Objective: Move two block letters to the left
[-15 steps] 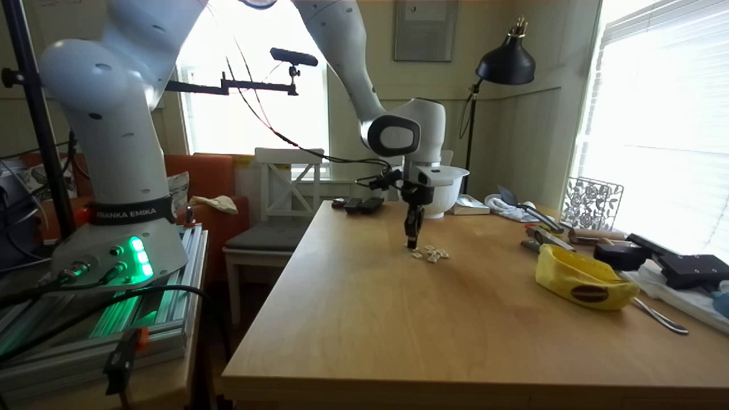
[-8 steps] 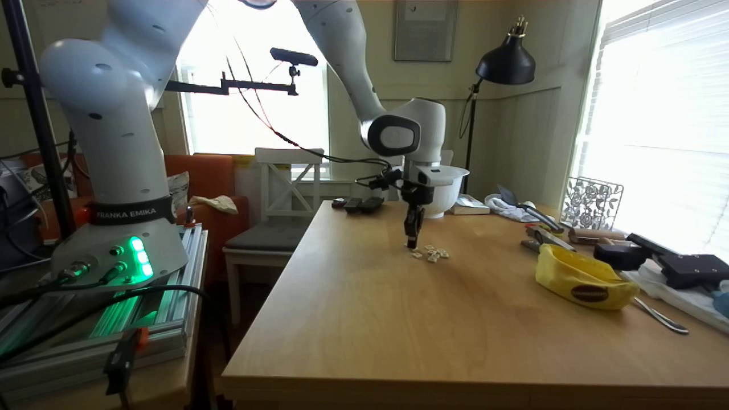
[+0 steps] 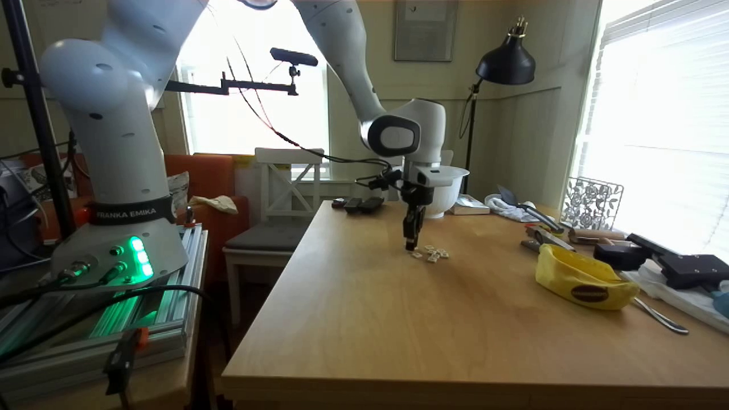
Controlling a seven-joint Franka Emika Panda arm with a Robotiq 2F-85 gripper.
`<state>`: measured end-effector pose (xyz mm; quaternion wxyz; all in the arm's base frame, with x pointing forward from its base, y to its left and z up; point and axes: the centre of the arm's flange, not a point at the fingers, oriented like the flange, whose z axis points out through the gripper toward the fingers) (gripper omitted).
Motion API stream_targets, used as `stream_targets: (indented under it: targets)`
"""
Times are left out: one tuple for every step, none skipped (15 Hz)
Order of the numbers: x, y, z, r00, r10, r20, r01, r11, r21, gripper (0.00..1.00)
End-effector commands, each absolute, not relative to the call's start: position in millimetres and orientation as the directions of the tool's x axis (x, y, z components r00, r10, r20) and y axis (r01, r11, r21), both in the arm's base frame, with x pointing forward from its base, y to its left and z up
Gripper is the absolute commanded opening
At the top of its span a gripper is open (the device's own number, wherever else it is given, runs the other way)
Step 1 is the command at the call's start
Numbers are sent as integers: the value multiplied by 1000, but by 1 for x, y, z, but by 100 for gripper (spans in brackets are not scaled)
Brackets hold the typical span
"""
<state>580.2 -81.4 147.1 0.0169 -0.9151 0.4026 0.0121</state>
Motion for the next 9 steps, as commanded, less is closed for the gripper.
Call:
stream_targets:
  targets:
    - [583, -80, 136, 652, -756, -57, -757, -653, -1, 61]
    - [583, -80, 135, 651, -757, -58, -758, -652, -1, 68]
    - [583, -81, 135, 648, -759, -59, -761, -649, -1, 74]
    - [582, -82, 135, 647, -761, -59, -762, -648, -2, 82]
    - [582, -82, 135, 645, -762, -59, -763, -646, -1, 88]
    - [582, -83, 135, 644, -763, -58, -764, -645, -1, 96]
    - [582, -83, 135, 642, -764, -59, -766, -643, -1, 99]
    - [582, -83, 135, 641, -765, -60, -766, -643, 0, 100]
    - [582, -83, 135, 640, -766, -60, -767, -641, -1, 100]
